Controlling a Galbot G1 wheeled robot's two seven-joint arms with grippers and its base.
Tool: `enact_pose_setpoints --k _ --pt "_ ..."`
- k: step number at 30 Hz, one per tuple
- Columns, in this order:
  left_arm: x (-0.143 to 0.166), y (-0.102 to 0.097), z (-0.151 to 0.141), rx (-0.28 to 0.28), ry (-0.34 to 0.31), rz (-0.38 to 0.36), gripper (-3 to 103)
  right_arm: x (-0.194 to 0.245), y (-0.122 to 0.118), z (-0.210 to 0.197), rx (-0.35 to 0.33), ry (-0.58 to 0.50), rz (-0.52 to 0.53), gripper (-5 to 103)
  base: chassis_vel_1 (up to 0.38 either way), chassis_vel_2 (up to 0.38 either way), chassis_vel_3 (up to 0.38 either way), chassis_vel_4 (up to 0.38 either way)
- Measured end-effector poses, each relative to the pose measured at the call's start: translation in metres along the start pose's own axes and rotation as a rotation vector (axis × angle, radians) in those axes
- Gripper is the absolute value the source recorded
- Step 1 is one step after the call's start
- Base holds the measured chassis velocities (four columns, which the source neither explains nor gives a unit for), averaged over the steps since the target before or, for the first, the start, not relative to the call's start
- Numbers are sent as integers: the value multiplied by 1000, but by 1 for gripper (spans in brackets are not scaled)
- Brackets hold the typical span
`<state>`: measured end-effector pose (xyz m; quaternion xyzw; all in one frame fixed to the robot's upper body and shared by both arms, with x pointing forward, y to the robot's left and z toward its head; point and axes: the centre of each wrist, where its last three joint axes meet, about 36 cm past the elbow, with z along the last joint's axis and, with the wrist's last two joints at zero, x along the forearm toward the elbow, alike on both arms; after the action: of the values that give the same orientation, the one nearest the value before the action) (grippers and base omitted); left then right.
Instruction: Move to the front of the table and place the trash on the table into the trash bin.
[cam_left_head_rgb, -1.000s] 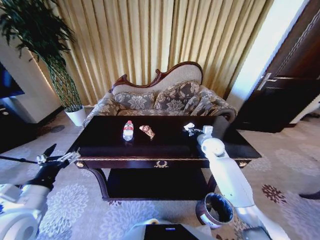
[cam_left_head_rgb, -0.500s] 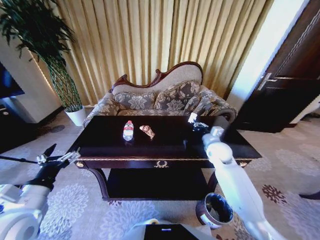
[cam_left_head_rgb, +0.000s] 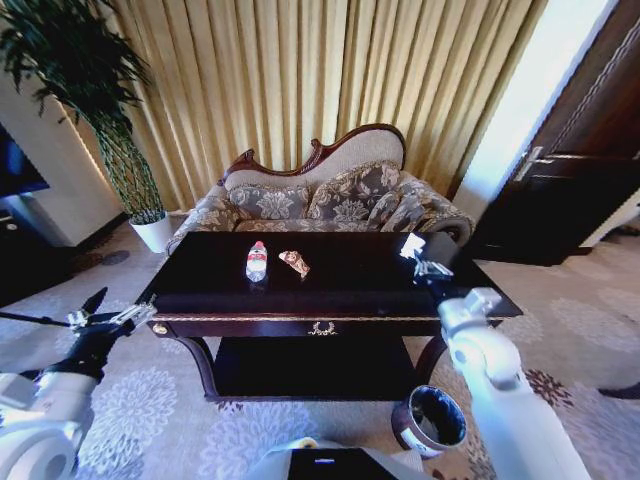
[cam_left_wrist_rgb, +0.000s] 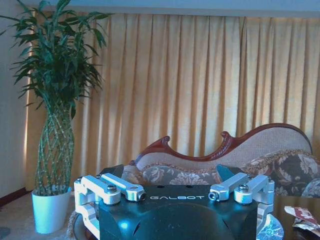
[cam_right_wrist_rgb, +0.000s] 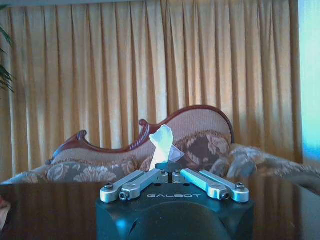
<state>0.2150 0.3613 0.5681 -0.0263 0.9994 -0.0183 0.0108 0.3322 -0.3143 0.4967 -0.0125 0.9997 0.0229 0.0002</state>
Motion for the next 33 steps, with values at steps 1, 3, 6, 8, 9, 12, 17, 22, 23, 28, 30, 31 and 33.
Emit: enact_pose_setpoints --k 1,3,6,8,9,12,17,22,23,28,30,31,33 --pt "-1 0 0 -1 0 2 100 4 0 2 -2 3 2 0 0 0 0 0" --pt "-1 -1 -1 -3 3 9 100 16 -1 7 -3 18 8 0 0 0 0 0" --pt "-1 -2 -1 -2 8 11 100 18 -1 7 -4 21 8 0 0 0 0 0" --pt "1 -2 0 -1 15 10 100 19 1 5 -7 15 5 0 0 0 0 0" --pt "2 -3 0 -2 17 11 100 19 1 4 -9 11 3 0 0 0 0 0" --pt "2 -3 0 -3 19 11 100 18 2 3 -14 7 0 0 0 0 0 0" --pt "2 -3 0 -10 23 12 100 13 2 2 -26 2 -4 0 39 -41 -39 44" --pt "1 -1 2 -11 26 9 100 7 -2 7 -27 10 4 0 132 -114 -121 142" --pt "1 -1 2 -11 26 9 100 7 -2 7 -27 10 4 0 168 -155 -129 172" --pt "0 -2 4 -8 28 15 100 1 -7 11 -23 18 13 0 224 -221 -207 217" --pt "0 -2 4 -8 27 15 100 0 -8 12 -19 21 17 0 235 -273 -249 242" --pt "0 -2 4 -8 27 15 100 0 -9 13 -16 23 20 0 252 -288 -242 242" --pt "0 -2 4 -9 26 13 100 -3 -11 18 -6 27 26 0 263 -278 -244 240"
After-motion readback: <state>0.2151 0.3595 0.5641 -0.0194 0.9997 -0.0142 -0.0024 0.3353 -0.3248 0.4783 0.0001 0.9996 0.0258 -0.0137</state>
